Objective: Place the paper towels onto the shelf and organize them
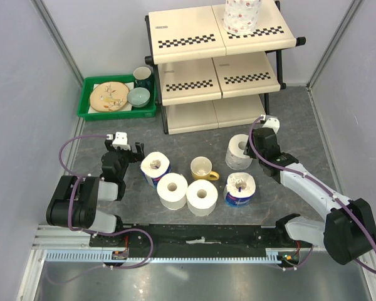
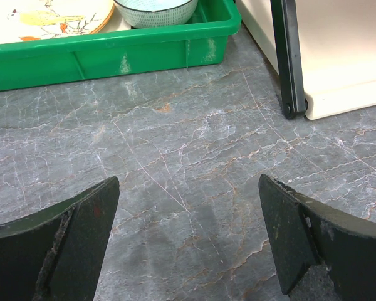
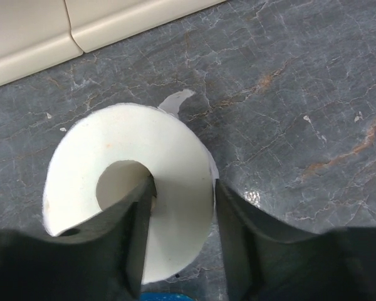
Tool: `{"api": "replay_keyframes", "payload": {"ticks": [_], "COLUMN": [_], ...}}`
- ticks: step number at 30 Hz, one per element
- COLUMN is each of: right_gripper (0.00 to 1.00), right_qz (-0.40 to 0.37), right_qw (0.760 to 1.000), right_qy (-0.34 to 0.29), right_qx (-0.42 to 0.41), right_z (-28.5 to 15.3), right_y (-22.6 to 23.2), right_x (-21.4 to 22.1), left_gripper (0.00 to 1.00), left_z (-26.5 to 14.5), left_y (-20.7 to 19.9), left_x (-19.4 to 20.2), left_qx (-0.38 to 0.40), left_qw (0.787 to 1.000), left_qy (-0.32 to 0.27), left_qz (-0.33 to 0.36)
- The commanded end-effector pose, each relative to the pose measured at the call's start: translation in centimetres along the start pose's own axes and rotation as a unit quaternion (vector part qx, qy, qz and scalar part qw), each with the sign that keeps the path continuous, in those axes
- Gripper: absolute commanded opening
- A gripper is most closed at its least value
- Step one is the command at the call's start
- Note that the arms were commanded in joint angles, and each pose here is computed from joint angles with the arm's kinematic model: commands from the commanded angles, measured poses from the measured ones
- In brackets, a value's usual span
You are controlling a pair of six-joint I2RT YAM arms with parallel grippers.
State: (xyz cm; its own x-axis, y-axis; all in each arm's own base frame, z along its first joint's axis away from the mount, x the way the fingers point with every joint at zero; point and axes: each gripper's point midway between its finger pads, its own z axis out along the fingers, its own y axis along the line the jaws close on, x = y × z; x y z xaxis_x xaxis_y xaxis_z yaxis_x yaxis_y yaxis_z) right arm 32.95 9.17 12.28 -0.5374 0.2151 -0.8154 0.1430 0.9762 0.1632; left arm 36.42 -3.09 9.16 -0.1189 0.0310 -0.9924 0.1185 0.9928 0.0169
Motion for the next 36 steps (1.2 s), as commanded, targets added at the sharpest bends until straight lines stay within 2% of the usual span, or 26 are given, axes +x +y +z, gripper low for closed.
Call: {"api": "replay_keyframes", "payload": {"ticks": [1, 8, 20, 23, 25, 29, 36], "right_gripper": [0.44, 0.32, 0.29, 0.29, 0.29, 0.31, 0.33], "right_qz": [0.011, 0.026, 0.041, 0.024, 0.007, -0.006, 0.011], "right_qw": [1.000, 0.999, 0.991, 0.982, 0.979, 0.959, 0.928], "right_qy": [-0.010, -0.045, -0.108, -0.135, -0.134, -0.168, -0.242], "right_qx": [0.000, 0.000, -0.064, -0.127, -0.156, -0.226, -0.283], "right_z": [0.1, -1.2, -4.8, -7.5, -8.7, -13.2, -20.3], "right_y": [0.0, -0.2, 3.0, 5.7, 6.8, 9.4, 10.5], "right_x": [-0.1, -2.1, -9.5, -13.5, -14.5, -19.0, -25.0], "left_gripper": [0.99, 0.99, 1.00, 1.00, 0.99, 1.00, 1.00], "left_z": [0.3, 0.3, 0.3, 0.3, 0.3, 0.3, 0.3], "left_y": [0.0, 0.0, 0.0, 0.0, 0.0, 0.0, 0.0], "left_x": [-1.6, -1.7, -1.6, -1.7, -1.7, -1.7, -1.7], "left_qx": [0.005, 0.004, 0.004, 0.004, 0.004, 0.004, 0.004], "left_qw": [1.000, 0.999, 1.000, 0.999, 0.999, 0.999, 1.000], "left_qy": [-0.028, -0.029, -0.028, -0.029, -0.029, -0.029, -0.029], "left_qz": [0.012, 0.012, 0.012, 0.013, 0.012, 0.012, 0.011]}}
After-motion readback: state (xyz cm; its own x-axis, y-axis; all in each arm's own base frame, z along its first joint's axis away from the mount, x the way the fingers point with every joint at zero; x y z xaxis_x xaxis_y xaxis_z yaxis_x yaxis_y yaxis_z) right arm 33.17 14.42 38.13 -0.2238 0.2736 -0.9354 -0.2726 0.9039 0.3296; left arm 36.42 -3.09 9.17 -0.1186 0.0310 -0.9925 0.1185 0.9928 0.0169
